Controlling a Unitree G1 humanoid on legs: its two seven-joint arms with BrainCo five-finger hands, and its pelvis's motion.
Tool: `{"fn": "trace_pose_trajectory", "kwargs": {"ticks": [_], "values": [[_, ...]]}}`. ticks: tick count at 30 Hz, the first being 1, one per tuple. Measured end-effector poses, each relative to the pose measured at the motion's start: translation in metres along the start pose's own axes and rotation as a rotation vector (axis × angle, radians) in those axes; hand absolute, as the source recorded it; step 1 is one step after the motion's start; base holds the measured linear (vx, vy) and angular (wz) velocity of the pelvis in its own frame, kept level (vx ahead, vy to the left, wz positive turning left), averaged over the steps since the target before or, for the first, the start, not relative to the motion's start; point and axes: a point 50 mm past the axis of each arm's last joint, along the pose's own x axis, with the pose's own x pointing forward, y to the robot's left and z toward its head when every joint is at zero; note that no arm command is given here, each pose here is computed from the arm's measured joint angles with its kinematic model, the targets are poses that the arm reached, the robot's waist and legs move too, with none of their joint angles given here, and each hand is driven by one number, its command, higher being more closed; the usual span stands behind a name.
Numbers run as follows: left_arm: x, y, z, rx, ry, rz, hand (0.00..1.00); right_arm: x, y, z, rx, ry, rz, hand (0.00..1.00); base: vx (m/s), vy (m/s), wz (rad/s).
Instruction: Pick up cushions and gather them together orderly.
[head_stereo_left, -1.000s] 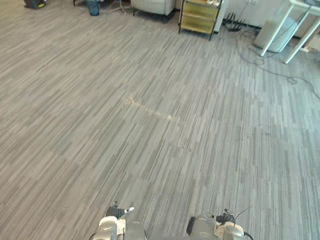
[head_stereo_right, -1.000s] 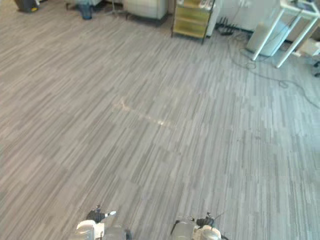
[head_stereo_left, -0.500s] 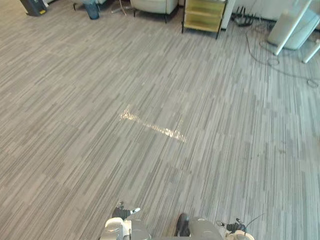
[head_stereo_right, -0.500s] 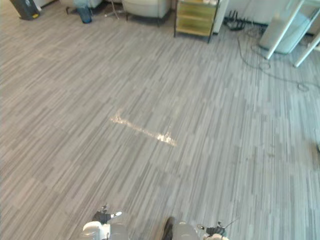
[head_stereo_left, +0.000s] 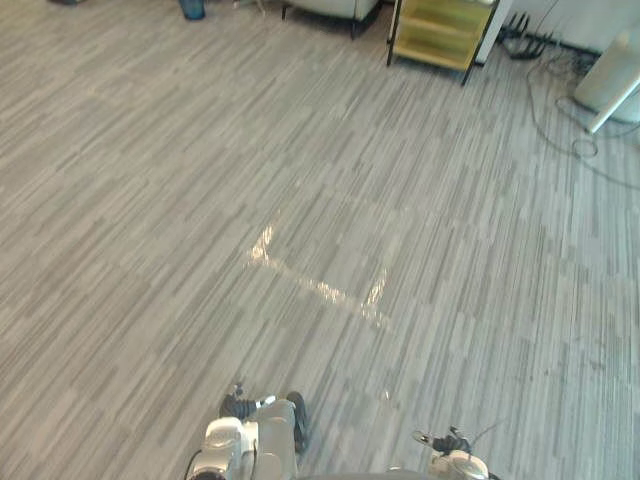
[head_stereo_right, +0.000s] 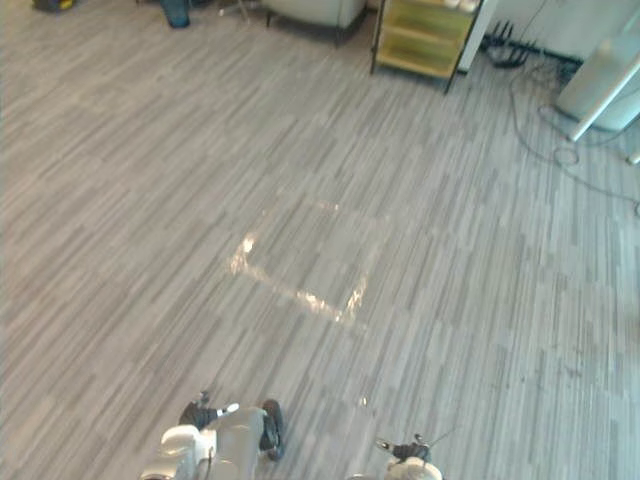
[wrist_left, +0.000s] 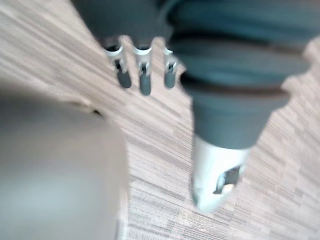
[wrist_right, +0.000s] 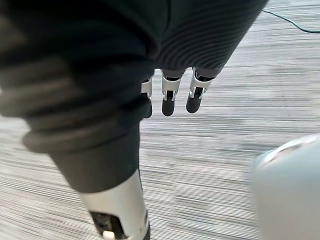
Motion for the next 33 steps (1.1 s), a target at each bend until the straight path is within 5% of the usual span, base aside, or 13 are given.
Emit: {"fn": "trace_pose_trajectory", "kwargs": {"ticks": [13, 18, 33], "values": [[-0.006, -0.023, -0.016, -0.064, 0.054, -0.049, 0.0, 0.002, -0.029, 0.002, 0.031, -0.019, -0.071, 0.0, 0.57, -0.258, 0.26], [-0.004, -0.015, 0.002, -0.076, -0.023, -0.034, 0.0, 0.001, -0.014, 0.005, 0.092, -0.028, -0.037, 0.0, 0.48, -0.161, -0.08], [0.001, -0.005, 0.008, 0.037, -0.034, -0.038, 0.0, 0.001, 0.0, 0.008, 0.048, -0.02, 0.003, 0.0, 0.53, 0.088, -0.12]]}}
